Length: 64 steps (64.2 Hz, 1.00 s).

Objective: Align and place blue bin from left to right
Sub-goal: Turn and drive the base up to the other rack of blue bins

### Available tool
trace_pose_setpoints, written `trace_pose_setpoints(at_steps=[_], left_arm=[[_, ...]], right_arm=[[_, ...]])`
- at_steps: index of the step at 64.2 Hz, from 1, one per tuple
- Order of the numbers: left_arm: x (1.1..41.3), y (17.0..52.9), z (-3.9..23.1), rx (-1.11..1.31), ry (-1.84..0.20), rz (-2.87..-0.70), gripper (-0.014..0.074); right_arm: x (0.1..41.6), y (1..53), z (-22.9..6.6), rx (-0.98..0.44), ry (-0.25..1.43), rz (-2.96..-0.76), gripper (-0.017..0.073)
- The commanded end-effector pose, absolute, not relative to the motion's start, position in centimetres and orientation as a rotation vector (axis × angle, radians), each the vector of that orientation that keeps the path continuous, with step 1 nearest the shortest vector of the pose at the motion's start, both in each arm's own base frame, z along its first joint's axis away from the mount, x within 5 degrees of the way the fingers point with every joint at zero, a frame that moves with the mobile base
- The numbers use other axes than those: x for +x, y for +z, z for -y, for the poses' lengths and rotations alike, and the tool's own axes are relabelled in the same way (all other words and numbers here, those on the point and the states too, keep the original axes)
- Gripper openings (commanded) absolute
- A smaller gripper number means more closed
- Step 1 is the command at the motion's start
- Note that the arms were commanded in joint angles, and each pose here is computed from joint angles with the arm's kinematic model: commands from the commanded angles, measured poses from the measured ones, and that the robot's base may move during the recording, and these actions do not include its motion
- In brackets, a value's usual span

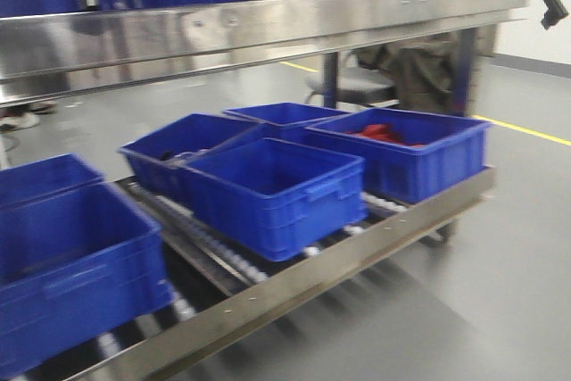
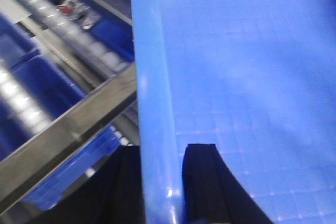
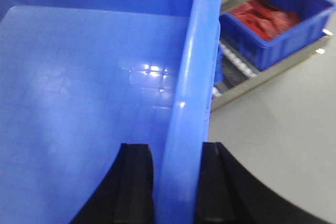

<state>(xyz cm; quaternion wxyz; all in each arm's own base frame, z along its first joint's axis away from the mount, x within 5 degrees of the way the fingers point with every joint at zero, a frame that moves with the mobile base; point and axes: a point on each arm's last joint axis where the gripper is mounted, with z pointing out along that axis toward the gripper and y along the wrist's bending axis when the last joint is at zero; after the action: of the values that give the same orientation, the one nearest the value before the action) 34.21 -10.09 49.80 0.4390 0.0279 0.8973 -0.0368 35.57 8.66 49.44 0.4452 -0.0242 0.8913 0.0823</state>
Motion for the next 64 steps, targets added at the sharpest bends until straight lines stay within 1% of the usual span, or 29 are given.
trace_pose_setpoints(at_steps=[1,64], left_arm=[[33.48,51.68,10.18,0.092,-0.130,-2.113,-0.0008],[33.48,51.68,10.18,0.092,-0.130,-2.113,-0.0008]], right_arm=[[34.90,52.19,-8.77,-0.104,0.219,-2.006,-0.0078],[34.90,52.19,-8.77,-0.104,0.219,-2.006,-0.0078]])
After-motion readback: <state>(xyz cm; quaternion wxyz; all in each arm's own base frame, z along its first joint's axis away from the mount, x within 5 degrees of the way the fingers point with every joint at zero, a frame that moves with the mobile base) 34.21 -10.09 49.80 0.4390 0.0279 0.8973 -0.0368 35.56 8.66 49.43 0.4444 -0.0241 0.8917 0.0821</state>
